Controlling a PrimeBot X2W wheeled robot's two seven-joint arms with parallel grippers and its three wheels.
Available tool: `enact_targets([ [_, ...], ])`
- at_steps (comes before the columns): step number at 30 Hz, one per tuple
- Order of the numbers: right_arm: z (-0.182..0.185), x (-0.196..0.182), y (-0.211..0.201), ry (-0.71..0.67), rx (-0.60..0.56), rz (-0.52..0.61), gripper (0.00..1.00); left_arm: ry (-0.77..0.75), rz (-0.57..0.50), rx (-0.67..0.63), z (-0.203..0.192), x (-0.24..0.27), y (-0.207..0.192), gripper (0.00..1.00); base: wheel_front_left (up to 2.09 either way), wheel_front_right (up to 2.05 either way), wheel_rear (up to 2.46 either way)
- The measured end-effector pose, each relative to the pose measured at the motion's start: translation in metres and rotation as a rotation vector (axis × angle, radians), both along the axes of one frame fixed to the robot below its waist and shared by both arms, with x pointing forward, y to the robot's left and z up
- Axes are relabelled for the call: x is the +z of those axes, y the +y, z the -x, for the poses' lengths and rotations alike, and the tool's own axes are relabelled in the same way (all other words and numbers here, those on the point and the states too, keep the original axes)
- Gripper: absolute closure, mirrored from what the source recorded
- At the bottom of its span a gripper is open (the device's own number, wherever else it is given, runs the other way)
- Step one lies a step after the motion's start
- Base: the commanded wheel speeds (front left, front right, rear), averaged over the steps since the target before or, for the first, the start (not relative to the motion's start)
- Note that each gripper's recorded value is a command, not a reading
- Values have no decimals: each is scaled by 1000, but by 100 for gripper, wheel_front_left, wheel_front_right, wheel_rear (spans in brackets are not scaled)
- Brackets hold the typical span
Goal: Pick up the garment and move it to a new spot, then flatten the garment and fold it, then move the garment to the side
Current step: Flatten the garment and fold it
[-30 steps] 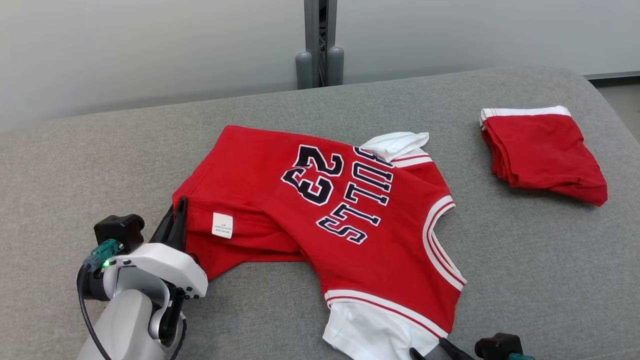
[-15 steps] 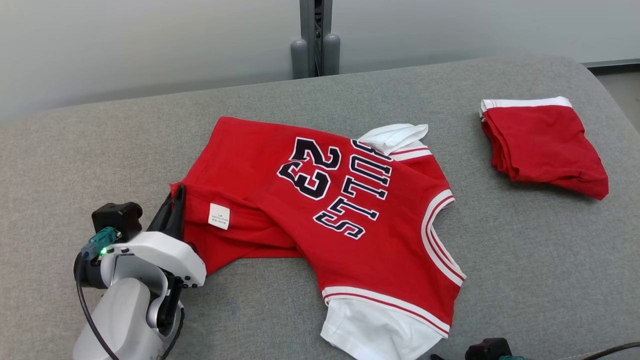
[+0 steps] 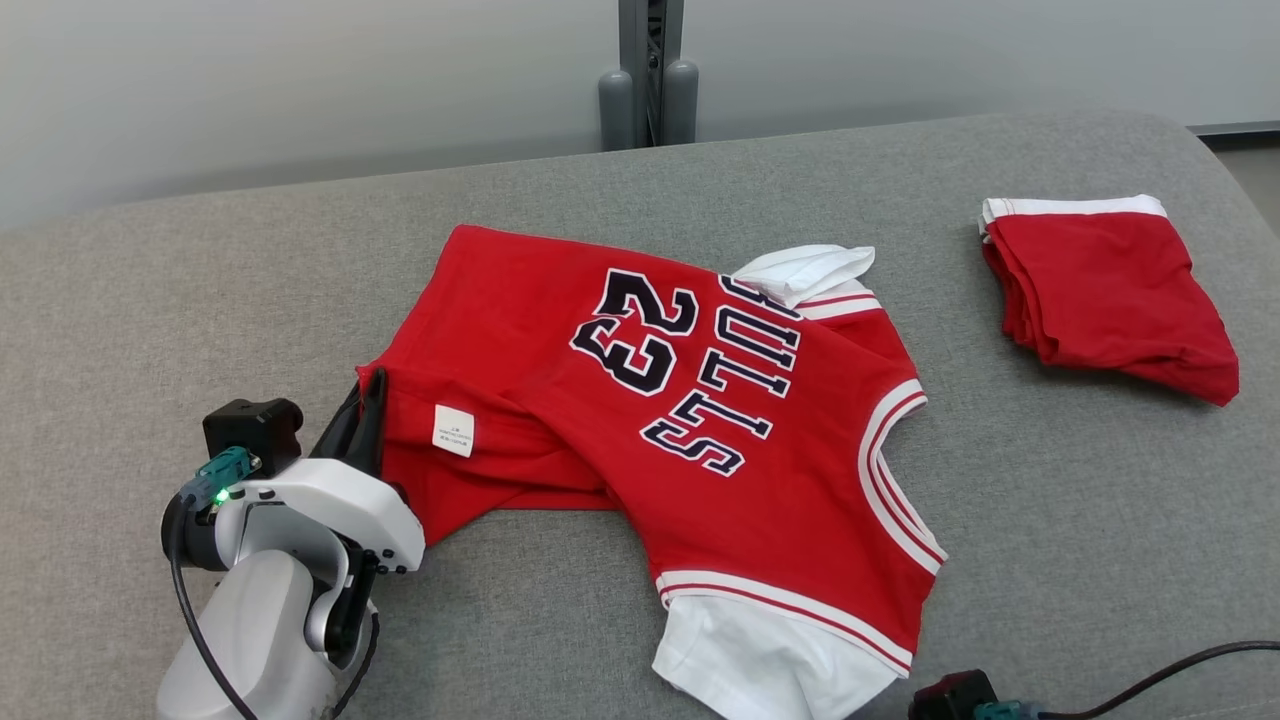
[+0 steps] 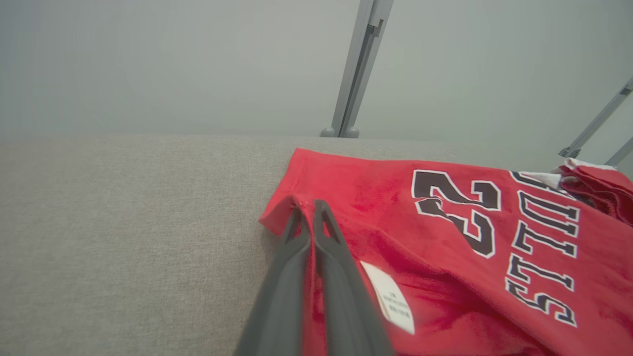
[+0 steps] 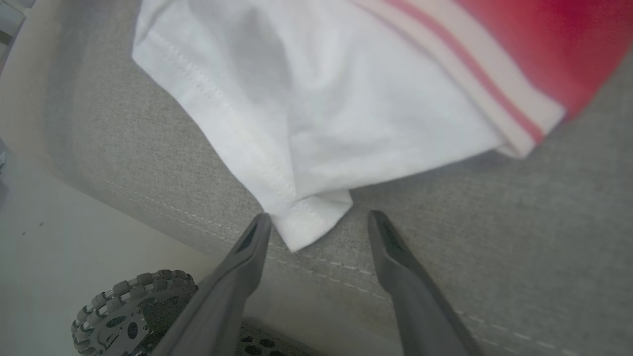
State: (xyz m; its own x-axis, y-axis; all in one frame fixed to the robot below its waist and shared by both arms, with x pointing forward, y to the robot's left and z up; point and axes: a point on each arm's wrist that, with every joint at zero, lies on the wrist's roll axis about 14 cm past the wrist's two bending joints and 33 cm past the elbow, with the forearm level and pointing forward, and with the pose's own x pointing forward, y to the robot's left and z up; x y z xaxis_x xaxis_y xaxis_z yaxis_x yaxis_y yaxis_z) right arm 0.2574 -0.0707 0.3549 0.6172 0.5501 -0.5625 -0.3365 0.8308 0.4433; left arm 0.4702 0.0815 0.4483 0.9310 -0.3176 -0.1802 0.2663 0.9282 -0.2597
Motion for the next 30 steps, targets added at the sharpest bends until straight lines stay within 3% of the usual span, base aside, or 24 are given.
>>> enact_targets([
  [4,-1,-4,4,17,13,-7,0,6,1,6,1,-2,2,100,0,0,0],
  [5,-2,-5,4,20,15,-8,20,6,1,7,0,-2,3,100,0,0,0],
  [7,-2,-6,5,28,19,-10,83,7,1,9,0,-2,4,100,0,0,0],
  [8,-3,-7,5,30,21,-9,100,7,1,10,0,-3,4,100,0,0,0],
  [20,-4,1,8,22,35,-41,100,-2,6,11,0,1,3,100,0,0,0],
  [30,-31,58,-3,-125,6,-132,100,-44,18,23,4,17,4,100,0,0,0],
])
